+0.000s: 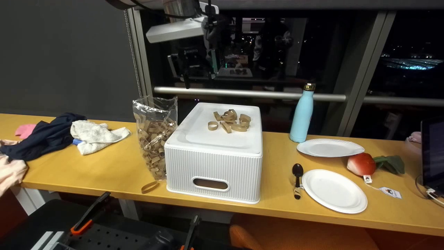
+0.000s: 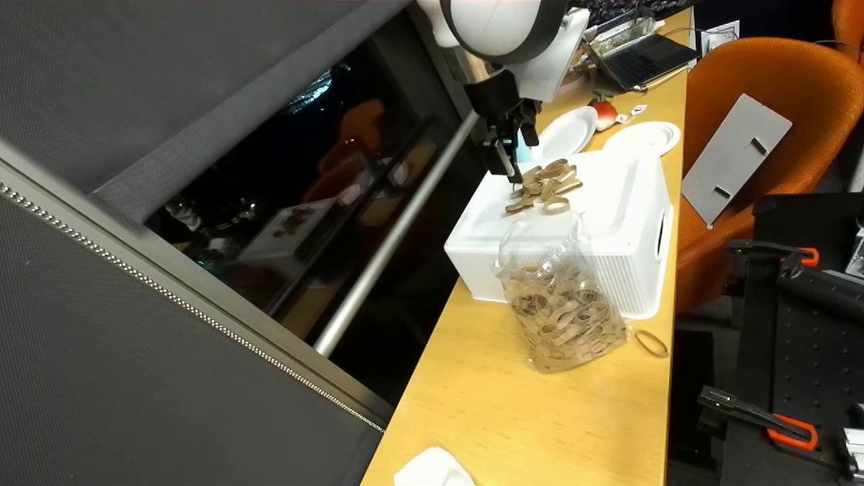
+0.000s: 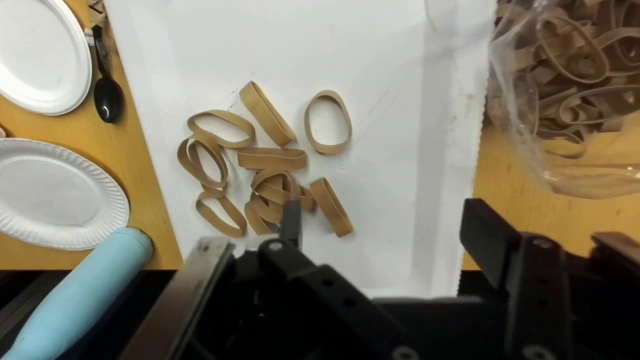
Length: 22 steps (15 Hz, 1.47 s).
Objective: Take two pinches of rubber bands from the bag and place them on the tub
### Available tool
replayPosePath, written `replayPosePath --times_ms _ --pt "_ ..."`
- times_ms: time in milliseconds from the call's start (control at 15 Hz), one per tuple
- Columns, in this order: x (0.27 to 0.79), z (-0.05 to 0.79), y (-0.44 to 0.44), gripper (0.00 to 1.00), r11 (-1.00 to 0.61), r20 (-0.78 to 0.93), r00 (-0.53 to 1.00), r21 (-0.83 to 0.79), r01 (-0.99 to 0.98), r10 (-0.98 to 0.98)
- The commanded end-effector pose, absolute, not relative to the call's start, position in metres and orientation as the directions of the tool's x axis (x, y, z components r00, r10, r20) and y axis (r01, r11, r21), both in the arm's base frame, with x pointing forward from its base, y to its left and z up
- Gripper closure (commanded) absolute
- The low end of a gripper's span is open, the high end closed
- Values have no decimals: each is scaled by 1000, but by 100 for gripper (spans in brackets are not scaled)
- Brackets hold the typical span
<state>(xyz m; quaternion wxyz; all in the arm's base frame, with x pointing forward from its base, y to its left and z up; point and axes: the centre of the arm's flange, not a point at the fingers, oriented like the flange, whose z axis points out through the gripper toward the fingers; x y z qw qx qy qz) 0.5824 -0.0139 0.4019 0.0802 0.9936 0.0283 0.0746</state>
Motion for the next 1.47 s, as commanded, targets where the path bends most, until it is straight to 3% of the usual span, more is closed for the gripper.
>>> replayPosePath --times_ms 0,467,733,1400 --pt "587 429 8 50 -988 137 987 144 63 83" --pt "617 426 42 99 -987 146 979 101 125 139" --pt "630 411 68 100 -986 128 978 58 156 162" --pt "583 404 120 100 -987 10 987 28 160 160"
